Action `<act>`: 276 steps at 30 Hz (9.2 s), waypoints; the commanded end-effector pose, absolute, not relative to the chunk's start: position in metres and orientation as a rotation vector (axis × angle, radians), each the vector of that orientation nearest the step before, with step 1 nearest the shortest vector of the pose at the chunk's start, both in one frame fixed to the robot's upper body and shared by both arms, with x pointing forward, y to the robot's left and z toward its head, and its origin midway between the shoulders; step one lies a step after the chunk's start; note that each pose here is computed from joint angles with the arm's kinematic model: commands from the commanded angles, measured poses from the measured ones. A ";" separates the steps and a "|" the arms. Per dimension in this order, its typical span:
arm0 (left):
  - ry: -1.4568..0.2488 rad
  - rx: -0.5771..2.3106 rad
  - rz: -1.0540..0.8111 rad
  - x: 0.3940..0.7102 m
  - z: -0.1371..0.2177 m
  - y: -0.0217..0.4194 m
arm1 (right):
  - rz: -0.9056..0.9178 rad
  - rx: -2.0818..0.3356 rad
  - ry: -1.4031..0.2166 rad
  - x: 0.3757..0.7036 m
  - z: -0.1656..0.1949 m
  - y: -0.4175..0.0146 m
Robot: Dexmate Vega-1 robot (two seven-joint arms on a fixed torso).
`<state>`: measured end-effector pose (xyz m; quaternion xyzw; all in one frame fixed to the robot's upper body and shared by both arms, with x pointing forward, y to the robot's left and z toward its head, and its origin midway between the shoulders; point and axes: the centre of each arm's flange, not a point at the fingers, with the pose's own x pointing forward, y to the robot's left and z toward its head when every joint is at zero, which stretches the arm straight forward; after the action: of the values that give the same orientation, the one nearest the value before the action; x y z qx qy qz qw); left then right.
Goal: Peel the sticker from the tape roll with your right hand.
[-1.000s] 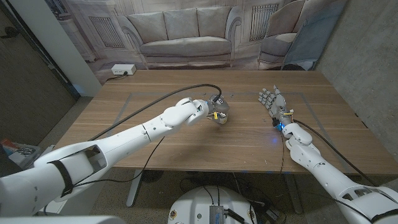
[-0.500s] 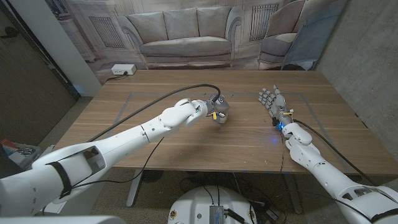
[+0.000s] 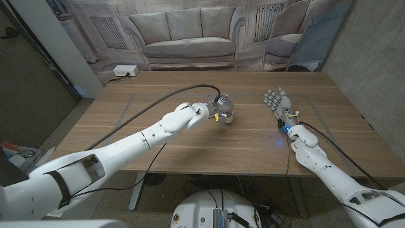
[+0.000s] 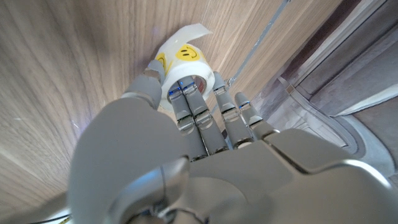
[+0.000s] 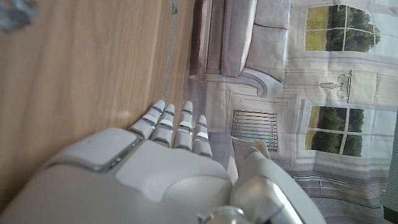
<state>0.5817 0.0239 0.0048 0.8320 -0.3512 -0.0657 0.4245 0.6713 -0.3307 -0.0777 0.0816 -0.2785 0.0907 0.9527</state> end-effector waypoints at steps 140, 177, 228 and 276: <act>-0.695 0.823 -0.396 0.628 0.037 0.057 | -0.348 -1.028 -0.892 0.539 -0.013 -0.241; -0.716 0.859 -0.442 0.621 0.043 0.045 | -0.601 -1.200 -0.998 0.524 -0.023 -0.213; -0.747 0.877 -0.489 0.613 0.050 0.027 | -0.717 -1.267 -1.080 0.521 -0.034 -0.203; -0.776 0.854 -0.453 0.609 0.054 0.041 | -0.732 -1.280 -1.056 0.523 -0.038 -0.211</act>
<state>0.6096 0.0398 0.0550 0.4003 -0.3648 -0.2114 0.8136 0.5240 -0.2112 -0.0384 -0.5555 -0.4569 -0.3159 0.6188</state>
